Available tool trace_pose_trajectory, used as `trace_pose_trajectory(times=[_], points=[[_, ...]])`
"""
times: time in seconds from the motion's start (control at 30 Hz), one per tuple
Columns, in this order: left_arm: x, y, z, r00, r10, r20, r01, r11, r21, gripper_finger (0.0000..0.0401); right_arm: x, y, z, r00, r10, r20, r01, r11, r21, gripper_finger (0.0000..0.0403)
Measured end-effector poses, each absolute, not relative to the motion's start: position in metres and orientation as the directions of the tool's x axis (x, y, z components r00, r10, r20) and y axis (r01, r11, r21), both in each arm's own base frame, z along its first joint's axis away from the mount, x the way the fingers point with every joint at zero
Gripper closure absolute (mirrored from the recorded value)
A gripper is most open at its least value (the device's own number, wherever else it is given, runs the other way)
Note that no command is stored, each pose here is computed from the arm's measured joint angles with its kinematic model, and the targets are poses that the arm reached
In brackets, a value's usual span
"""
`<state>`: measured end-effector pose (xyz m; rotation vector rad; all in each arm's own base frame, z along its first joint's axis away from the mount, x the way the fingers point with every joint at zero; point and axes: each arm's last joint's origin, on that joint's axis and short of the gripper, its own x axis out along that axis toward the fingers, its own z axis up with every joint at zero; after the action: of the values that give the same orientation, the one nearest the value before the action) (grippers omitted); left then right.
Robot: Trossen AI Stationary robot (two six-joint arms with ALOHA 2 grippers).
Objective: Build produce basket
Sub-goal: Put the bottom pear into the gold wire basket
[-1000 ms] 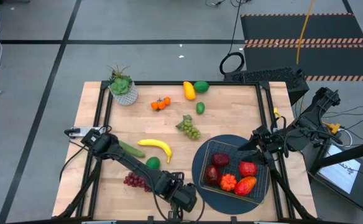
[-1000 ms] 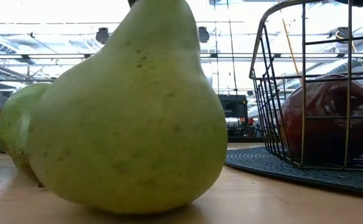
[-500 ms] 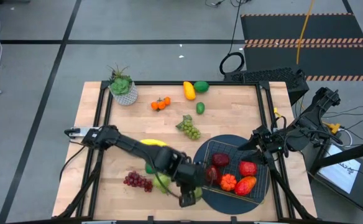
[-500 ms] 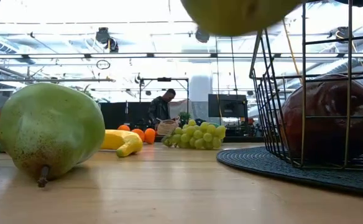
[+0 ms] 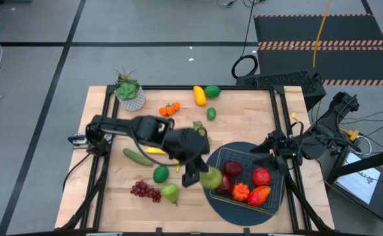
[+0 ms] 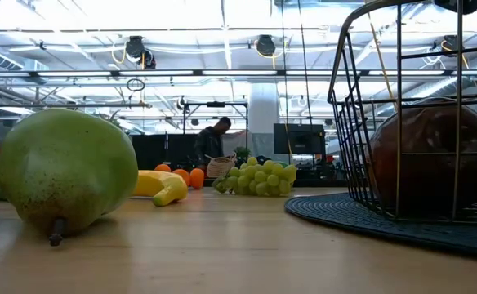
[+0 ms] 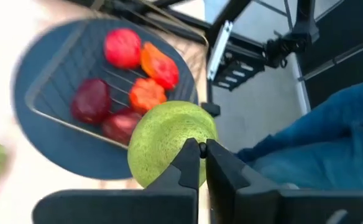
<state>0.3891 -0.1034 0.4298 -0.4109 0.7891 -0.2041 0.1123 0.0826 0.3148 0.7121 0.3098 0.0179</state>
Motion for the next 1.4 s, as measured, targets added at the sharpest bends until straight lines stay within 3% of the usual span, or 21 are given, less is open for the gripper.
trace_pose_trajectory(times=[0.23, 0.53, 0.67, 1.1, 1.4], points=[[0.386, -0.068, 0.441, 0.73, -0.287, -0.621, 0.034, 0.922, -0.386, 0.0394, 0.112, 0.082, 0.315, 0.956, 0.11, -0.271, 0.117, 0.706, 0.698, 0.0106], [0.395, -0.047, 0.447, 0.789, -0.274, -0.55, 0.151, 0.954, -0.259, 0.0388, 0.112, 0.083, 0.315, 0.955, 0.118, -0.272, 0.097, 0.744, 0.661, 0.0121], [0.399, -0.037, 0.451, 0.825, -0.247, -0.508, 0.178, 0.967, -0.181, 0.0395, 0.112, 0.083, 0.315, 0.955, 0.119, -0.271, 0.095, 0.745, 0.66, 0.0171], [0.413, -0.022, 0.444, 0.857, -0.143, -0.494, 0.113, 0.99, -0.089, 0.0389, 0.104, 0.074, 0.33, 0.98, 0.134, -0.148, 0.0, 0.738, 0.675, 0.0391], [0.453, -0.023, 0.409, 0.861, -0.125, -0.493, 0.102, 0.992, -0.074, 0.039, 0.098, 0.065, 0.342, 0.997, 0.012, -0.07, 0.03, 0.825, 0.564, 0.0401]])
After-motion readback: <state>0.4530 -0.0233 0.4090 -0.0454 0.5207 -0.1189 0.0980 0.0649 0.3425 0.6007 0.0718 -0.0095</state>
